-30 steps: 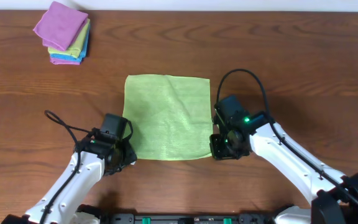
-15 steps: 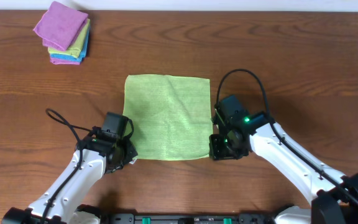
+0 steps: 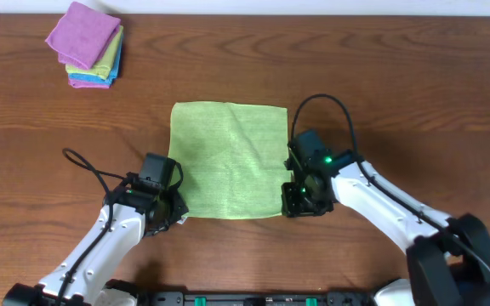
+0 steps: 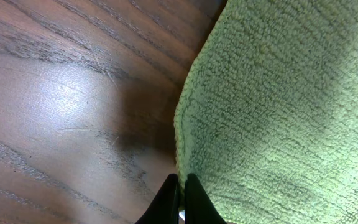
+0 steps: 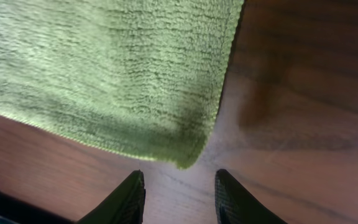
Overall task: Fold the cloth
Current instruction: 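Hold the near corners of the cloth with both grippers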
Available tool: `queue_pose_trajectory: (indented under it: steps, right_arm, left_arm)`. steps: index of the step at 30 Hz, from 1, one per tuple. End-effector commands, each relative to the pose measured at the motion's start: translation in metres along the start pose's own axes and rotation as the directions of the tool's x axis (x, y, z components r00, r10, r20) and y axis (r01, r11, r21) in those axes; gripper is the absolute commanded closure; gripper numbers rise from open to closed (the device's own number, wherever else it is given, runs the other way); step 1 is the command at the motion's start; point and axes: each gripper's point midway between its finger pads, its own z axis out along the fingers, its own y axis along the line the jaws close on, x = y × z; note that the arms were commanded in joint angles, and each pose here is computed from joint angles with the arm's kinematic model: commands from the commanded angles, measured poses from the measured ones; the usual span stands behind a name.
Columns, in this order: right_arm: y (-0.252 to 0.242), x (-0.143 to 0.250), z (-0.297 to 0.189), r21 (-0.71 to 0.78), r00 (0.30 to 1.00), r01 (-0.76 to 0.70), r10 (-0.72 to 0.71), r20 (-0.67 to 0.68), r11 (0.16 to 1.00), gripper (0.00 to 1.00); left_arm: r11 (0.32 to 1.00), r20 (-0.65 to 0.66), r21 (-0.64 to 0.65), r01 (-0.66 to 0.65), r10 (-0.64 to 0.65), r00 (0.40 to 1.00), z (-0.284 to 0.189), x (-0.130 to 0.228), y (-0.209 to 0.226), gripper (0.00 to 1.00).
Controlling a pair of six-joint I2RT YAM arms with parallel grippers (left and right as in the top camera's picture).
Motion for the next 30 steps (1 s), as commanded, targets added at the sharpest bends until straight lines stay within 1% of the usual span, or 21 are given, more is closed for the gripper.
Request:
queue_pose_trajectory:
  steps: [1,3,5,6,8,10,11,13,14,16,19,21,22,26,30]
  right_arm:
    - [-0.0029,0.0023,0.0090,0.000,1.000,-0.018,0.018,-0.025,1.000,0.63]
    - [-0.0029,0.0008,0.0113,0.000,1.000,-0.018,0.018,-0.025,1.000,0.64]
    - [-0.0032,0.0004,0.0131,0.001,0.999,-0.018,0.018,-0.027,1.000,0.67]
    - [-0.0035,0.0005,0.0138,0.002,0.999,-0.019,0.019,-0.029,1.000,0.71]
    - [-0.0036,0.0000,0.0146,0.002,0.999,-0.019,0.019,-0.029,1.000,0.77]
    - [-0.0039,0.0002,0.0155,0.003,0.999,-0.020,0.020,-0.032,1.000,0.79]
    - [-0.0042,0.0004,0.0160,0.004,0.999,-0.020,0.020,-0.034,1.000,0.82]
    - [-0.0037,0.0009,0.0166,0.005,0.999,-0.018,0.018,-0.036,1.000,0.91]
    - [-0.0031,0.0011,0.0169,0.005,0.999,-0.015,0.015,-0.037,1.000,0.91]
    - [-0.0014,0.0016,0.0174,0.005,0.999,-0.008,0.008,-0.036,1.000,0.98]
    - [0.0012,0.0036,0.0183,0.006,0.999,0.004,-0.004,-0.040,1.000,0.98]
    - [0.0018,0.0057,0.0187,0.009,0.999,0.008,-0.008,-0.047,1.000,0.73]
    - [0.0013,0.0069,0.0186,0.011,0.999,0.006,-0.006,-0.052,1.000,0.70]
    - [0.0003,0.0091,0.0185,0.017,0.998,-0.026,0.027,-0.060,1.000,0.69]
    - [0.0013,0.0066,0.0186,0.012,0.998,-0.035,0.035,-0.050,0.999,0.71]
  left_arm:
    - [1.000,0.006,-0.017,0.011,-0.011,1.000,0.0014,-0.0018,0.0041,0.94]
    - [1.000,0.007,-0.016,0.011,-0.011,1.000,0.0014,-0.0019,0.0040,0.94]
    - [1.000,0.009,-0.014,0.011,-0.011,1.000,0.0014,-0.0023,0.0035,0.94]
    - [1.000,0.009,-0.014,0.011,-0.011,1.000,0.0014,-0.0024,0.0035,0.94]
    - [1.000,0.009,-0.014,0.011,-0.011,1.000,0.0014,-0.0024,0.0035,0.94]
    - [1.000,0.009,-0.014,0.011,-0.011,1.000,0.0014,-0.0024,0.0035,0.94]
    - [1.000,0.009,-0.014,0.011,-0.011,1.000,0.0014,-0.0024,0.0035,0.94]
    - [1.000,0.009,-0.014,0.011,-0.011,1.000,0.0014,-0.0024,0.0034,0.94]
    - [1.000,0.009,-0.014,0.011,-0.011,1.000,0.0014,-0.0024,0.0034,0.94]
    - [1.000,0.009,-0.014,0.011,-0.011,1.000,0.0014,-0.0024,0.0034,0.94]
    - [1.000,0.009,-0.014,0.011,-0.011,1.000,0.0014,-0.0024,0.0034,0.94]
    - [1.000,0.008,-0.014,0.011,-0.011,1.000,0.0014,-0.0023,0.0035,0.94]
    - [1.000,0.008,-0.014,0.011,-0.011,1.000,0.0014,-0.0023,0.0035,0.94]
    - [1.000,0.008,-0.014,0.011,-0.011,1.000,0.0014,-0.0022,0.0034,0.94]
    - [1.000,0.008,-0.014,0.011,-0.011,1.000,0.0014,-0.0022,0.0034,0.94]
